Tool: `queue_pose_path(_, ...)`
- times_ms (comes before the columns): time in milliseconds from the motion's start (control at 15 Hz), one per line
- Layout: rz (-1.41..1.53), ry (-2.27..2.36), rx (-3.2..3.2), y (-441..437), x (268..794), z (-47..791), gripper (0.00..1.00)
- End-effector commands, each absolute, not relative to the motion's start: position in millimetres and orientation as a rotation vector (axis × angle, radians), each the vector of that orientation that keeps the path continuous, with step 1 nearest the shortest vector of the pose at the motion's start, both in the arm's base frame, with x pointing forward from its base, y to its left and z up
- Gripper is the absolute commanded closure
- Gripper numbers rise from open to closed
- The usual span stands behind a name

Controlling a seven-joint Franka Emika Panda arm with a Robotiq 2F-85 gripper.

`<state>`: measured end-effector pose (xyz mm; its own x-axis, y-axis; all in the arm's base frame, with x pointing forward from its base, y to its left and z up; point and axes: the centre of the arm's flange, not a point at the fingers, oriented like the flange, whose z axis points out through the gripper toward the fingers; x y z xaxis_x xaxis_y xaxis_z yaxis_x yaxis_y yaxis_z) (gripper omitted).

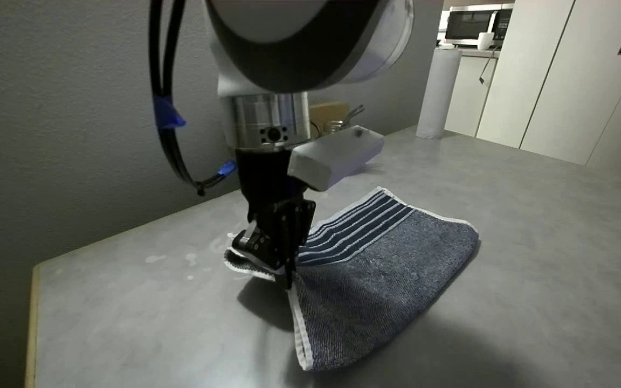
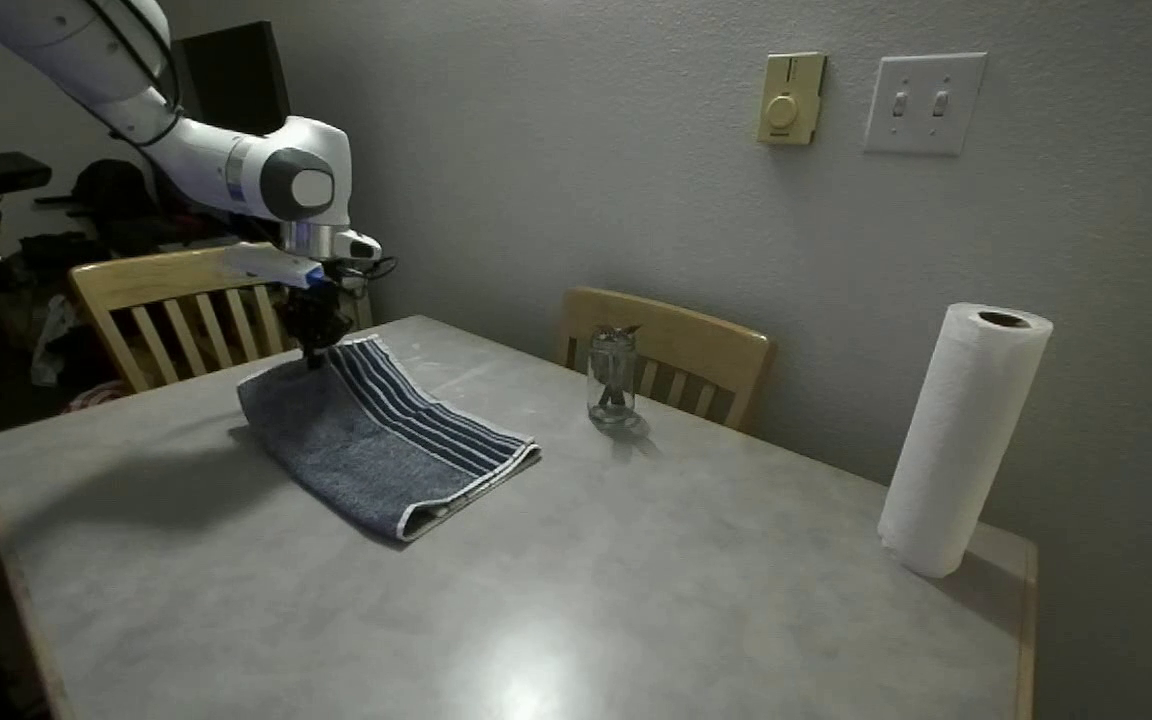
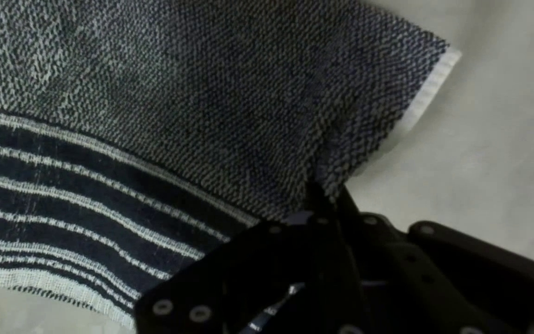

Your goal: Fold the towel

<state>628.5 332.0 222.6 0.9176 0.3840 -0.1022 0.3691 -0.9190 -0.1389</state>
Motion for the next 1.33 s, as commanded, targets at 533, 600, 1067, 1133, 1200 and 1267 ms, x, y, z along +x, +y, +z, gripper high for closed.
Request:
queue_pose_path(533,0.225,-0.648,-2.797,220.4,596.0,252.3,0.99)
queue_pose_path(600,0.228,-0.648,-2.802,212.6,595.2,255.7,0.99)
queue_pose_path(1067,0.179,-0.626,-2.843,179.8,590.9,284.9,0.99)
queue_pose_path(1133,0.170,-0.614,-2.848,176.6,589.9,288.1,0.99)
queue_pose_path(1200,0.158,-0.601,-2.853,172.7,588.7,292.0,0.99)
queue_pose_path(1267,0.151,-0.596,-2.856,169.9,587.7,295.3,0.99)
